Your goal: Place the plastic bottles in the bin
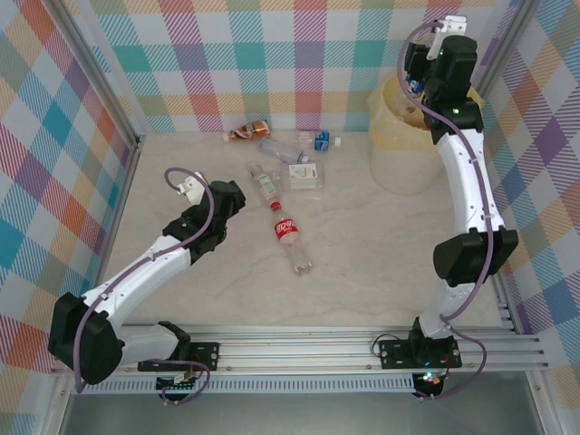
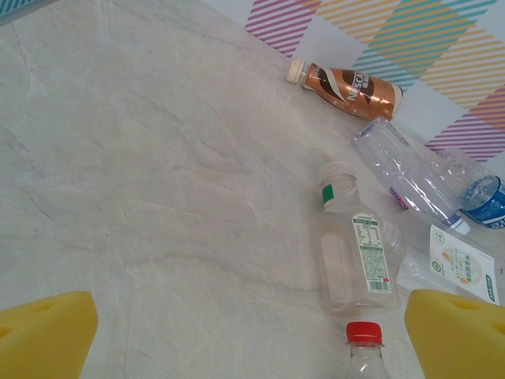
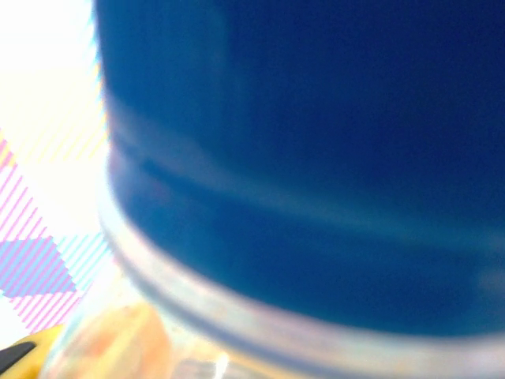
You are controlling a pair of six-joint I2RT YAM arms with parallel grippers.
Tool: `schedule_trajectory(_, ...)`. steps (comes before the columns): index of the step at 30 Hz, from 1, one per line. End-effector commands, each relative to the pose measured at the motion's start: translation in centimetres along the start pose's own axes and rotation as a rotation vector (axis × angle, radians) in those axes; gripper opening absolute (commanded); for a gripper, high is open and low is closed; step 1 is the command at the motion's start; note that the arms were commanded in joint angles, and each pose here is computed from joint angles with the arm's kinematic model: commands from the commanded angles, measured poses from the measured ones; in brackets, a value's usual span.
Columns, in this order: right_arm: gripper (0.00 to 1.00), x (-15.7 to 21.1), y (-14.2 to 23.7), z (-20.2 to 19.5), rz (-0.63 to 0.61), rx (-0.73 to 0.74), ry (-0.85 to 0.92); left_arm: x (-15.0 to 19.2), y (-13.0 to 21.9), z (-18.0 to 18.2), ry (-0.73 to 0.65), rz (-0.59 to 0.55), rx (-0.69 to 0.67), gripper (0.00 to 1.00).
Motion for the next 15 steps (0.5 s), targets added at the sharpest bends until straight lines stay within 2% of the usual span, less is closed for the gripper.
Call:
schedule_trajectory(1,0.52,-0.2,-0.8,-1.0,0.032,0.083,0.081,-0.4,0.3,1.0,0.022,-0.014,-0.022,1.0)
schedule_trajectory(5,0.53,1.6,-2.6,-1.6,0.141,0.171,0.165,-0.2,0.3,1.5,0.025,-0.011,-0.032,1.0)
schedule_trajectory(11,0.53,4.6,-3.6,-1.9,0.271,0.212,0.2,-0.3,0.5,2.1,0.031,-0.018,-0.04,1.0)
schedule_trajectory(14,0.57,6.3,-4.2,-1.1,0.324,0.142,0.184,-0.1,0.3,2.2,0.031,-0.013,-0.043,1.0)
schedule_trajectory(15,0.61,6.9,-4.3,-0.6,0.345,0.094,0.172,0.0,0.2,2.1,0.03,-0.009,-0.042,1.0)
Point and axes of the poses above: each hand's point on the last joint's axis, 136 mm out from that joint toward the fingers, its own y axis back along the fingers, its own z axis along the line the jaws close on, x = y × z, the point moved 7 cm from there along y, back along the fingers
